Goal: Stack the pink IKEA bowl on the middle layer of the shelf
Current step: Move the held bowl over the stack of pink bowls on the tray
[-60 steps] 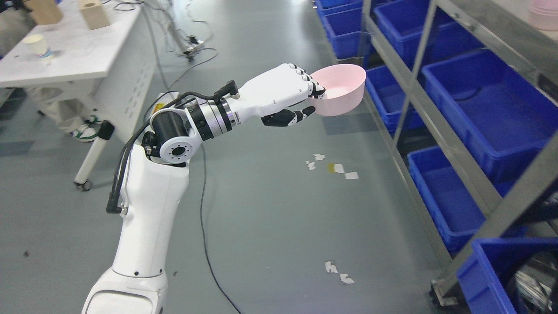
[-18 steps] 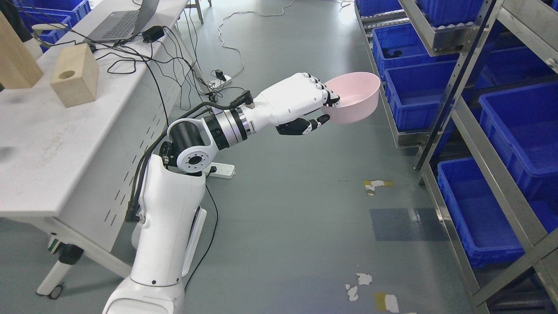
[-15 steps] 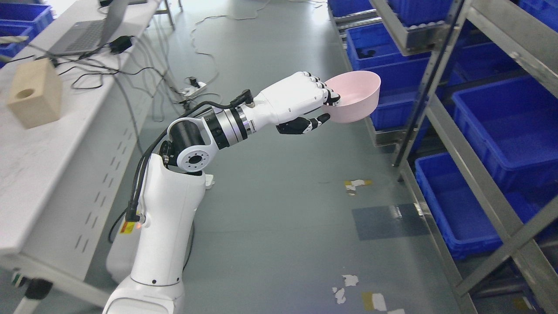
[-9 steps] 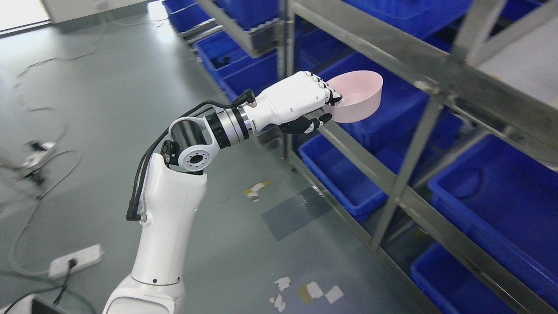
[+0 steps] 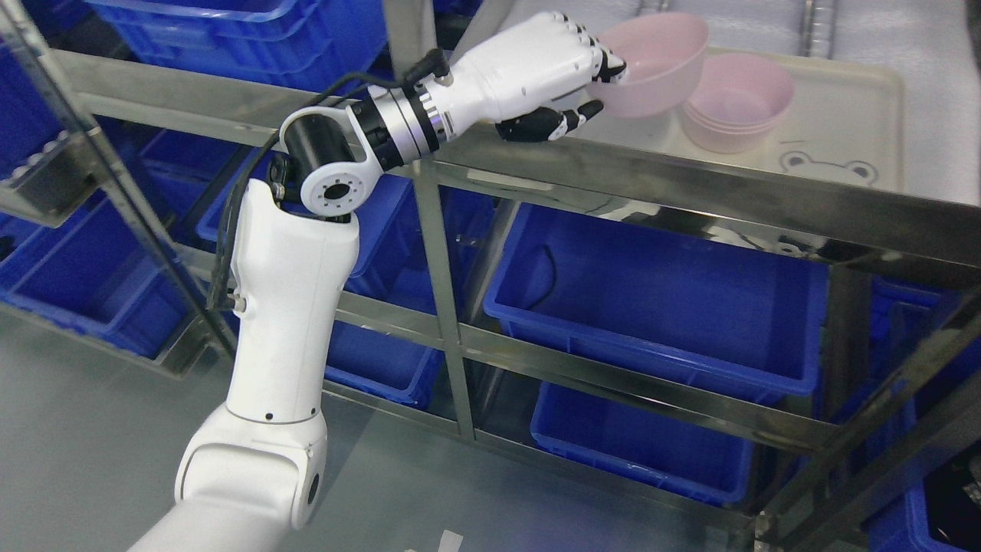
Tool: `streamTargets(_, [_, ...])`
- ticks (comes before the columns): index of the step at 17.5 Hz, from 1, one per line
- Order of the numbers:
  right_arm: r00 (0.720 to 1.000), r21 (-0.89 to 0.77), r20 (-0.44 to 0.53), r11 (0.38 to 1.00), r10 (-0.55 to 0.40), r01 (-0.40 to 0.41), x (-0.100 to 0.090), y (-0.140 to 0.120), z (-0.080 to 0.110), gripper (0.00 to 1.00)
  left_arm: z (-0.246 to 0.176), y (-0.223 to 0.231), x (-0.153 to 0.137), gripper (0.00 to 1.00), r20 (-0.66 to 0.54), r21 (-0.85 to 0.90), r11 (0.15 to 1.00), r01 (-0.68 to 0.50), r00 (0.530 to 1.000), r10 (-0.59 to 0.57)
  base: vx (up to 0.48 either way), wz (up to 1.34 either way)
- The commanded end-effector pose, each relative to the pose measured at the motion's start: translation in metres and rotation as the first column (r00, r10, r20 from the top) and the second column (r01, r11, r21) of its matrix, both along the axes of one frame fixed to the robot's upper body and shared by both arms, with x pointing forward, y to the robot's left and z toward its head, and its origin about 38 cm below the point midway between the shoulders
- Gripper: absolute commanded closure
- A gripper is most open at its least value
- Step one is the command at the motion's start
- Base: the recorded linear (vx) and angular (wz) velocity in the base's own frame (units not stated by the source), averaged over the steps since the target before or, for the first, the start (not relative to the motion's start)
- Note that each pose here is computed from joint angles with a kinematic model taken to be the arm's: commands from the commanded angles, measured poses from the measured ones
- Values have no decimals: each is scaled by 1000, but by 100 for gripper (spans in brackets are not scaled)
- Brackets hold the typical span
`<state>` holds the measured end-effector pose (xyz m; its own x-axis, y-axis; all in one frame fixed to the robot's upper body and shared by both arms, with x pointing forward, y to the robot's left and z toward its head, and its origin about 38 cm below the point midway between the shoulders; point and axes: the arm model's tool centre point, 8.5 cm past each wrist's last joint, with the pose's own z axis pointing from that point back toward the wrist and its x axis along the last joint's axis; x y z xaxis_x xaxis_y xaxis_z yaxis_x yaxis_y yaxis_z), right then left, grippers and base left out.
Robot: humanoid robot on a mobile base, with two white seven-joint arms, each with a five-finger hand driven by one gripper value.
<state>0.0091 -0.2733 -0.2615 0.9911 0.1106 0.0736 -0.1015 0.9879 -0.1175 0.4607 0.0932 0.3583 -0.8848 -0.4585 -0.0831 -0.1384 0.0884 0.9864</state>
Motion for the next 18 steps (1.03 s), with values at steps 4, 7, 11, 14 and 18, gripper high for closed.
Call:
streamTargets(4, [1000, -12, -6, 1000, 0, 0, -9, -11, 1, 0, -20, 16, 58, 96, -104, 184, 977, -111, 986, 132, 78, -504])
streamTargets(7, [1000, -12, -6, 1000, 0, 0, -9, -11, 1, 0, -28, 0, 60, 96, -115, 201, 976, -80, 988, 105, 20, -127])
streamTargets(11, [1000, -12, -6, 1000, 0, 0, -9, -11, 1, 0, -47, -25, 65, 96, -110, 331, 942, -57, 989, 99, -14, -44])
streamTargets(14, [1000, -12, -6, 1000, 0, 0, -9, -11, 1, 0, -50, -40, 71, 96, -92, 411, 910, -62, 990, 109, -9, -67])
streamTargets(18, [1000, -12, -6, 1000, 0, 0, -9, -11, 1, 0, -63, -29, 90, 96, -83, 479, 868, -126, 979, 188, 0, -88])
